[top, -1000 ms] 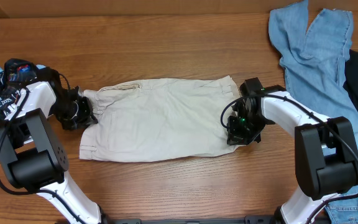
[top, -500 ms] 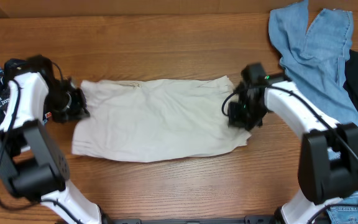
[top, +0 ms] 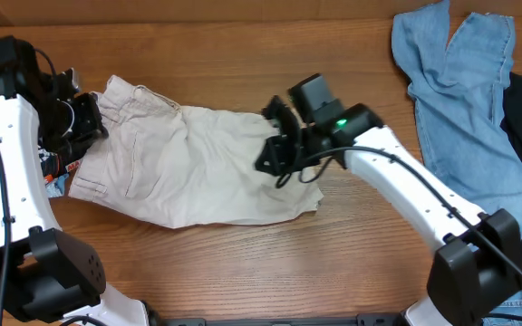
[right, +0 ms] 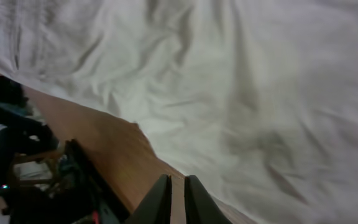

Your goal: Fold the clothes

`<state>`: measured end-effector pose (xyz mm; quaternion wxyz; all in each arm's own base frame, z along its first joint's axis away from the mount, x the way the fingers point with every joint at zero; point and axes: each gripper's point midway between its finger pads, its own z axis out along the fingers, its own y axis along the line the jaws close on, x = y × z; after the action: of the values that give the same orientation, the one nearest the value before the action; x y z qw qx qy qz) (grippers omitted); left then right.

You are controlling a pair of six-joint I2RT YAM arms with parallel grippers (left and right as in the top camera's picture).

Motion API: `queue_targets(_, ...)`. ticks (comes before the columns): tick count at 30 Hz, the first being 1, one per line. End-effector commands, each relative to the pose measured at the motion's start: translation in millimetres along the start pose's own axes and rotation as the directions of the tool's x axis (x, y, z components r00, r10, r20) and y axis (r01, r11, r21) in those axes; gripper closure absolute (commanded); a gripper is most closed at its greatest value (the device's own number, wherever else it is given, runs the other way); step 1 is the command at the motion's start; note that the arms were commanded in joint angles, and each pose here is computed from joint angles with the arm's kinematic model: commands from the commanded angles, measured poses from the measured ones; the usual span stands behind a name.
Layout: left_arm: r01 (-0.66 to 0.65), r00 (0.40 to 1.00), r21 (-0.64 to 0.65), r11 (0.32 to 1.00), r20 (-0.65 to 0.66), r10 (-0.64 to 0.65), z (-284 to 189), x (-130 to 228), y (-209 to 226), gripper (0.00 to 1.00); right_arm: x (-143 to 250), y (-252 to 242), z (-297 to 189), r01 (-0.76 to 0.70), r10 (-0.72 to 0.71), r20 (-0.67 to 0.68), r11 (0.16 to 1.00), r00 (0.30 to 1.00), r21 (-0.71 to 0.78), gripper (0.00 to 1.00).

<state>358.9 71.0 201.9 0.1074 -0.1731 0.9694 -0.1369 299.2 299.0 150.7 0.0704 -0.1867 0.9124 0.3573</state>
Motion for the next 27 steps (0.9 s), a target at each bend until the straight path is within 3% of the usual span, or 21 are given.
queue_targets(1, -0.058, 0.994, 0.120, 0.991, 0.103, 0.046, -33.1, -12.9, -28.8, 0.94, 1.2, 23.8, 18.7, -0.077, 0.070, -0.055, 0.988, 0.996, -0.131, 0.88)
queue_targets(8, -0.081, 0.994, 0.204, 0.976, 0.095, 0.062, -33.1, -10.0, -56.8, 0.94, 1.9, 52.3, 51.2, -0.138, 0.107, -0.127, 0.952, 0.986, -0.273, 0.88)
queue_targets(21, -0.101, 0.994, 0.416, 0.904, 0.073, 0.077, -39.8, -2.1, -110.7, 0.95, 4.8, 37.6, 117.0, -0.268, 0.212, -0.213, 0.921, 0.954, -0.284, 0.88)
queue_targets(27, -0.072, 0.997, 0.448, 0.891, 0.060, 0.050, -42.3, -1.8, -115.8, 0.95, 8.5, 30.2, 137.9, -0.283, 0.219, -0.234, 0.914, 0.947, -0.290, 0.87)
